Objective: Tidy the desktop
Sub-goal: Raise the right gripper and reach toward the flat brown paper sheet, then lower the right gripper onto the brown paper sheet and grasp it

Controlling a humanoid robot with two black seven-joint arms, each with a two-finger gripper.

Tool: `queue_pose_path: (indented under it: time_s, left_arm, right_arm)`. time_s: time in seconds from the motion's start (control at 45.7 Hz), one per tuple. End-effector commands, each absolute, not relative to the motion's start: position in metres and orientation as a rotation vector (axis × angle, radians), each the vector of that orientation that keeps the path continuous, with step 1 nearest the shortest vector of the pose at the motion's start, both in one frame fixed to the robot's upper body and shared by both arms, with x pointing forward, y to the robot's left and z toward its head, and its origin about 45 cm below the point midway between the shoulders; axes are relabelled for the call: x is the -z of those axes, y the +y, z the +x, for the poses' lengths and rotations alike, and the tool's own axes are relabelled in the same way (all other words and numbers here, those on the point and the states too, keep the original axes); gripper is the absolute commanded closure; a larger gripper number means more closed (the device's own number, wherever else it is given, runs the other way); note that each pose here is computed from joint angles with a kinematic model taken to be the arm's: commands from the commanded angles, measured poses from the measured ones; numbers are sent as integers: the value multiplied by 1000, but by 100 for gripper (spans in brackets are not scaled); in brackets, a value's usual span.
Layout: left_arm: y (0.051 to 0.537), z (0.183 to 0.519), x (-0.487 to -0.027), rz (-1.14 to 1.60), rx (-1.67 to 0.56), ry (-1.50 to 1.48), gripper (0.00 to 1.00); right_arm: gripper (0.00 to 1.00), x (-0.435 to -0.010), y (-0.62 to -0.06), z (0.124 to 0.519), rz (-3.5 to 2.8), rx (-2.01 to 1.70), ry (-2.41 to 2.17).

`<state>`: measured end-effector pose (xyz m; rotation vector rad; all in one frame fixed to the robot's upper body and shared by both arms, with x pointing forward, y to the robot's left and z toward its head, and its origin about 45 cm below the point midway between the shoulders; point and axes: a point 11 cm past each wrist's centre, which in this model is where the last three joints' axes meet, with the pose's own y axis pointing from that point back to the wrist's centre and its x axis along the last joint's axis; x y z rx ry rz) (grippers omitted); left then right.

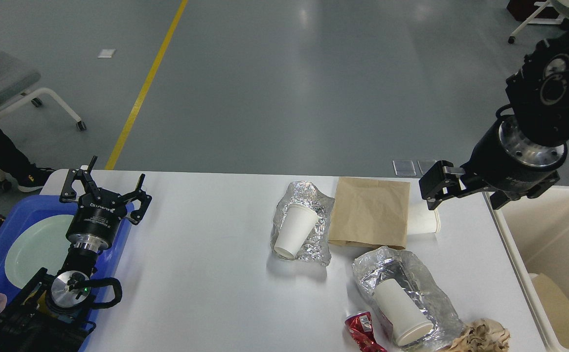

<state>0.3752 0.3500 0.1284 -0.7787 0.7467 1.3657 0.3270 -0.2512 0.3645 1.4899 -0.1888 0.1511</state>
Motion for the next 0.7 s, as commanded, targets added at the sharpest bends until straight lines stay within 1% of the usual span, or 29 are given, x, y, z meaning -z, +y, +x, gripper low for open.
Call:
queue_pose_path:
  time_s: [0.0,0.088,0.197,0.394,0.525,0.678]
  left_arm:
    - [350,375,-129,-779,-1365,745,1]
    - [349,375,-128,-777,-1363,747,1]
    - [349,375,-128,-777,-1363,747,1]
    - [349,375,-128,-777,-1363,747,1]
    - [349,375,-128,-777,-1363,747,1]
    - [350,375,-128,-778,-1364,746,1]
  right_arm:
    - [0,-307,-257,359,1482,-175,-299]
    - [0,-259,-246,379,1490,-190,-320]
    - [0,-220,-243,392,1491,-180,-336]
    - [0,-174,-263,407,1495,-131,-425]
    - [0,-141,-260,409,1497,-125,-441]
    - [0,-128,-263,412,1495,-131,-481]
